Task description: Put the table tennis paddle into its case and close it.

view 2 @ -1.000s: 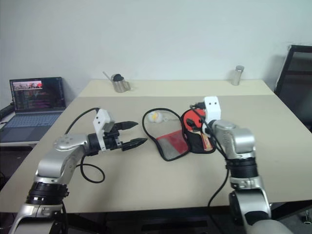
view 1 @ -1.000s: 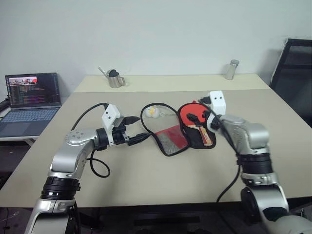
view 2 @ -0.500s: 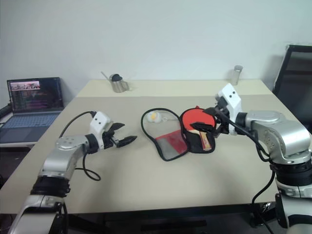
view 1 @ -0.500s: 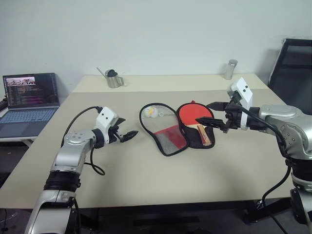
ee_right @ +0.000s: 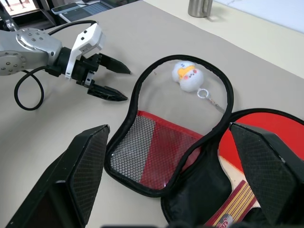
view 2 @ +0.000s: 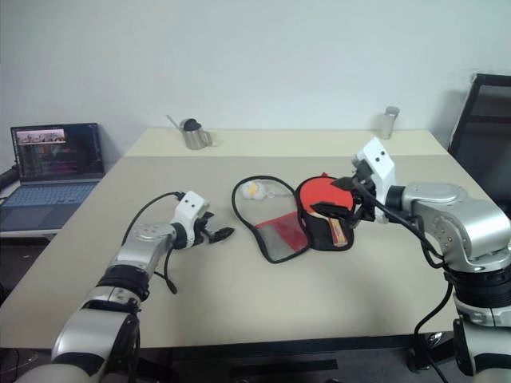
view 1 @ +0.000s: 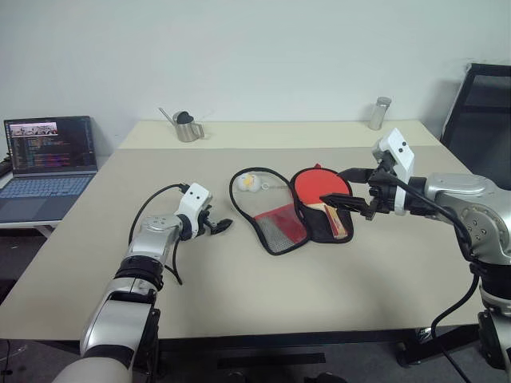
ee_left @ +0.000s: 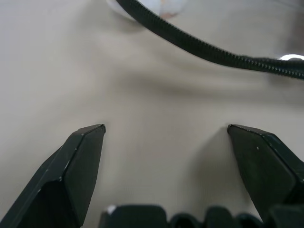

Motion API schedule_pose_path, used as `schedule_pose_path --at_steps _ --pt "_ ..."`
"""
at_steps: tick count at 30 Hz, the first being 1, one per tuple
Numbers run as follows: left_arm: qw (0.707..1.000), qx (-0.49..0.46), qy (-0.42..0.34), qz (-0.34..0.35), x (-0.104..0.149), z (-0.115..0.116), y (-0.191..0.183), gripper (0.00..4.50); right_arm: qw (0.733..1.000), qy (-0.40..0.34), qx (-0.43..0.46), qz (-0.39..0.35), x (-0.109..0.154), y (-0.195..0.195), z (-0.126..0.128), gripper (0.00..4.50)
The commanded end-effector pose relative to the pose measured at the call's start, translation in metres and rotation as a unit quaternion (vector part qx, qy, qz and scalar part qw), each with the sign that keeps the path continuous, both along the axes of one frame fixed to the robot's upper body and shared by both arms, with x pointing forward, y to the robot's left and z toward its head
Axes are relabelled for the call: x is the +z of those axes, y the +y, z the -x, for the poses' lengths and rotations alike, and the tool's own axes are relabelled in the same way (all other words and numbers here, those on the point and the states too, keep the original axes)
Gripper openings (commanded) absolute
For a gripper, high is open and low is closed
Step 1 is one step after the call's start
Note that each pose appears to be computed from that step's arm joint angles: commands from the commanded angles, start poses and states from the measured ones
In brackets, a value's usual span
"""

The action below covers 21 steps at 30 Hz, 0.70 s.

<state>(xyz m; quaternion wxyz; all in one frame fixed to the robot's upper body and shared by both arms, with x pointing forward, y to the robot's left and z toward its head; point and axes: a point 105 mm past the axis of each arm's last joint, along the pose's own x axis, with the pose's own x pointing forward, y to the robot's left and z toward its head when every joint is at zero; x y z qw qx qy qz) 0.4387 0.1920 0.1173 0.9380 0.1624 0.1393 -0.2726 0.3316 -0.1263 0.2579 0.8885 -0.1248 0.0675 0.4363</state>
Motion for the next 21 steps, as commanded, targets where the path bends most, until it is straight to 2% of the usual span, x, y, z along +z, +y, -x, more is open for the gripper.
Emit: schedule_pose_path --at_steps 1,8,11,16,21 --pt "1.0 -0.015 -0.008 0.023 0.007 -0.008 -0.02 4.5 0.999 -0.034 -0.005 -0.008 0.017 -0.004 0.004 4.44" --pt "0.997 -0.054 0.012 0.05 0.004 -0.011 -0.062 4.5 0.999 -0.04 -0.027 -0.006 0.019 -0.014 0.004 4.44" --pt "0.994 -0.089 -0.004 0.06 0.019 -0.013 -0.087 4.5 0.998 -0.043 -0.039 -0.003 0.022 -0.023 0.006 4.44" --pt "0.98 -0.164 -0.052 0.095 0.067 -0.013 -0.146 4.5 0.995 -0.049 -0.091 0.009 0.028 -0.053 0.011 4.44" --pt "0.972 -0.21 -0.06 0.093 0.08 -0.005 -0.191 4.5 0.99 -0.044 -0.133 0.02 0.026 -0.074 0.02 4.44"
